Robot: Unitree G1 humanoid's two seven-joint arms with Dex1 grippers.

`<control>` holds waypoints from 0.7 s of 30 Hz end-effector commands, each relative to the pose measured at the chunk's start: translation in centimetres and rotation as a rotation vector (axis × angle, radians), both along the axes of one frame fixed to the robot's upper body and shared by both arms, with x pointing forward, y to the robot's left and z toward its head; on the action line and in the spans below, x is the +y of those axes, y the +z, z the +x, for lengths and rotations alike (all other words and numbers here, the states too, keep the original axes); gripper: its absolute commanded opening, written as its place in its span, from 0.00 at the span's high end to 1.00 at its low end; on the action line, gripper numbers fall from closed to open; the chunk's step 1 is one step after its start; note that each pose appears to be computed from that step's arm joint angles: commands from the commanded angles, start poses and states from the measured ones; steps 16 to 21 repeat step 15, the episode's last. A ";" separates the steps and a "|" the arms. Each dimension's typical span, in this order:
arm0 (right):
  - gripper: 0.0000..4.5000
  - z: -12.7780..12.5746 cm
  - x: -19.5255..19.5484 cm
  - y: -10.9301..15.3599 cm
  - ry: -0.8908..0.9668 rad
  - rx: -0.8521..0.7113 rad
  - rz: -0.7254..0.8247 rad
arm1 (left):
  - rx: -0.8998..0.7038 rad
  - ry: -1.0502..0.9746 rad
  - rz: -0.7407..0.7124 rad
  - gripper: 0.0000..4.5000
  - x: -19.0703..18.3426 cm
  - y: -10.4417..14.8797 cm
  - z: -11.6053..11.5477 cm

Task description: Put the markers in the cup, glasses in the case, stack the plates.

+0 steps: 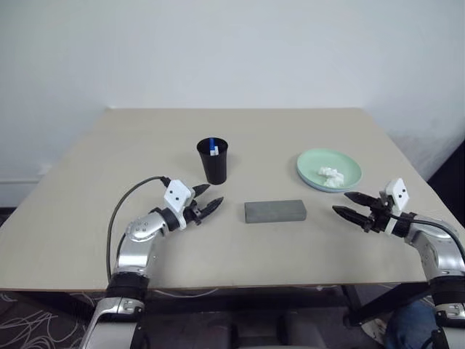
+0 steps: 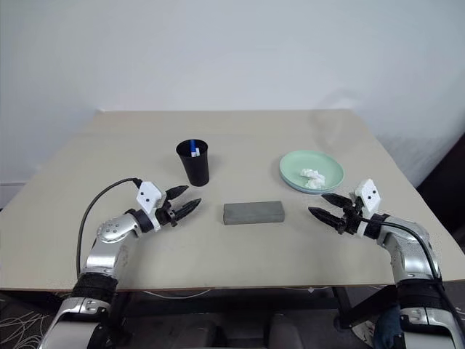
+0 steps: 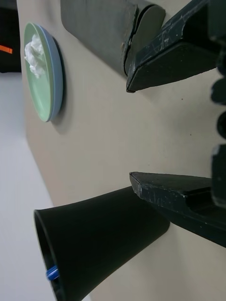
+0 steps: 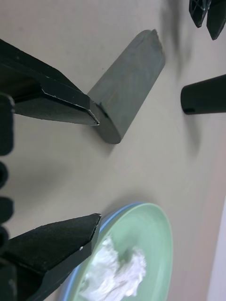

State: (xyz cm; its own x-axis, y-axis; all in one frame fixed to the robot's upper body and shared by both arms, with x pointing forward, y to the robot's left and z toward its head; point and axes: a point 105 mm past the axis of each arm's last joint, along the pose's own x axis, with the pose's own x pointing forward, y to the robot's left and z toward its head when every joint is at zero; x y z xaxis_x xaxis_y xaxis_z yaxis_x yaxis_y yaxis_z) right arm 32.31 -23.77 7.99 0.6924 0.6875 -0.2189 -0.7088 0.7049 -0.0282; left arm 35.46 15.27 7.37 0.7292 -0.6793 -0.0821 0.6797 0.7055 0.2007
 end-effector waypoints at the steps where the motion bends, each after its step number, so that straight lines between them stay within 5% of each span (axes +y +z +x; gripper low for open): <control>1: 0.28 0.5 -1.3 2.1 -0.028 -0.080 -0.014 | -0.091 -0.022 0.007 0.37 -1.2 2.3 1.1; 21: 0.28 -1.7 -3.0 0.8 -0.096 -0.037 -0.003 | -0.046 -0.012 -0.004 0.37 -1.4 0.2 0.3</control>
